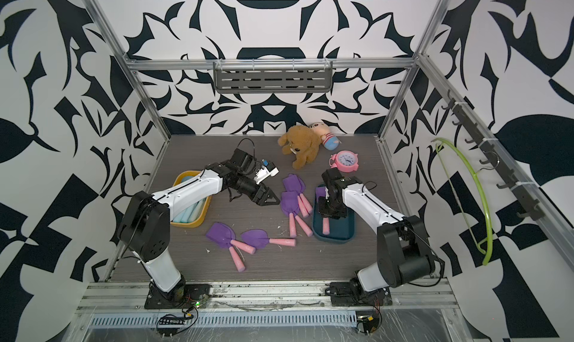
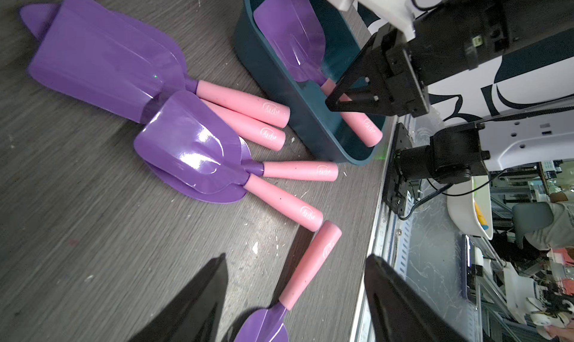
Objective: Sort the small shovels by color and place them into the storage box
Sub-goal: Place the shovel in the storage box, then pick up the shovel from the center of the board.
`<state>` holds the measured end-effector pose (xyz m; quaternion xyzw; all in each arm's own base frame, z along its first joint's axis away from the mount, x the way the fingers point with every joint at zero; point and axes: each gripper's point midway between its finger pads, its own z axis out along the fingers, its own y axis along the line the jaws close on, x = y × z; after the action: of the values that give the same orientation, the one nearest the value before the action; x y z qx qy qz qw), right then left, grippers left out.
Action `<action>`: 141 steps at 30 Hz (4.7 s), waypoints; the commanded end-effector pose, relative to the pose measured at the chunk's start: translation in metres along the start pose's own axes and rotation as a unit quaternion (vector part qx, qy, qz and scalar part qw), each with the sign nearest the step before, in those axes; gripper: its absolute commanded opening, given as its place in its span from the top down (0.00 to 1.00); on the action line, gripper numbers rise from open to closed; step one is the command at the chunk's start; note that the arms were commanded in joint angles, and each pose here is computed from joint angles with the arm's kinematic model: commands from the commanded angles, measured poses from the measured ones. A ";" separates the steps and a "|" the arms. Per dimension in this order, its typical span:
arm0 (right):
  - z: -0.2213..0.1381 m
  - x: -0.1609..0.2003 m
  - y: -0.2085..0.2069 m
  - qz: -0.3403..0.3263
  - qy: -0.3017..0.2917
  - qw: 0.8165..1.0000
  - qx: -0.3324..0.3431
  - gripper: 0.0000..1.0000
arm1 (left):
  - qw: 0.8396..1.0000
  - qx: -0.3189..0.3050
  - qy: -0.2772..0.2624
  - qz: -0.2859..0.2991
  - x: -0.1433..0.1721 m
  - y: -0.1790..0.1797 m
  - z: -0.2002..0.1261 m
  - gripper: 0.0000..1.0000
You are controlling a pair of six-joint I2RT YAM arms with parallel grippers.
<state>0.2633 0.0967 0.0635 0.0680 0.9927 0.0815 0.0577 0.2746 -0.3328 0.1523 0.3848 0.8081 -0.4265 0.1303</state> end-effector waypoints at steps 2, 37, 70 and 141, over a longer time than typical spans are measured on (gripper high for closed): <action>0.009 -0.014 0.007 0.020 -0.024 0.999 -0.021 1.00 | 1.000 0.009 -0.012 0.008 -0.004 -0.010 -0.007 0.24; 0.014 -0.016 -0.002 0.011 -0.028 1.000 0.006 0.62 | 1.000 -0.006 -0.025 0.011 -0.006 -0.005 -0.022 0.23; 0.017 0.033 0.129 -0.184 -0.016 0.980 0.074 0.63 | 0.992 -0.042 -0.122 -0.007 -0.002 0.020 -0.101 0.16; -0.112 0.020 0.210 -0.395 -0.265 0.880 0.017 0.58 | 0.973 -0.012 -0.155 -0.168 -0.015 0.031 -0.092 0.98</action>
<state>0.2505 0.2929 0.1943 -0.3124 0.8860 0.0397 0.3403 0.3132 -0.2605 0.1892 0.1956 0.8279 -0.4948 0.1777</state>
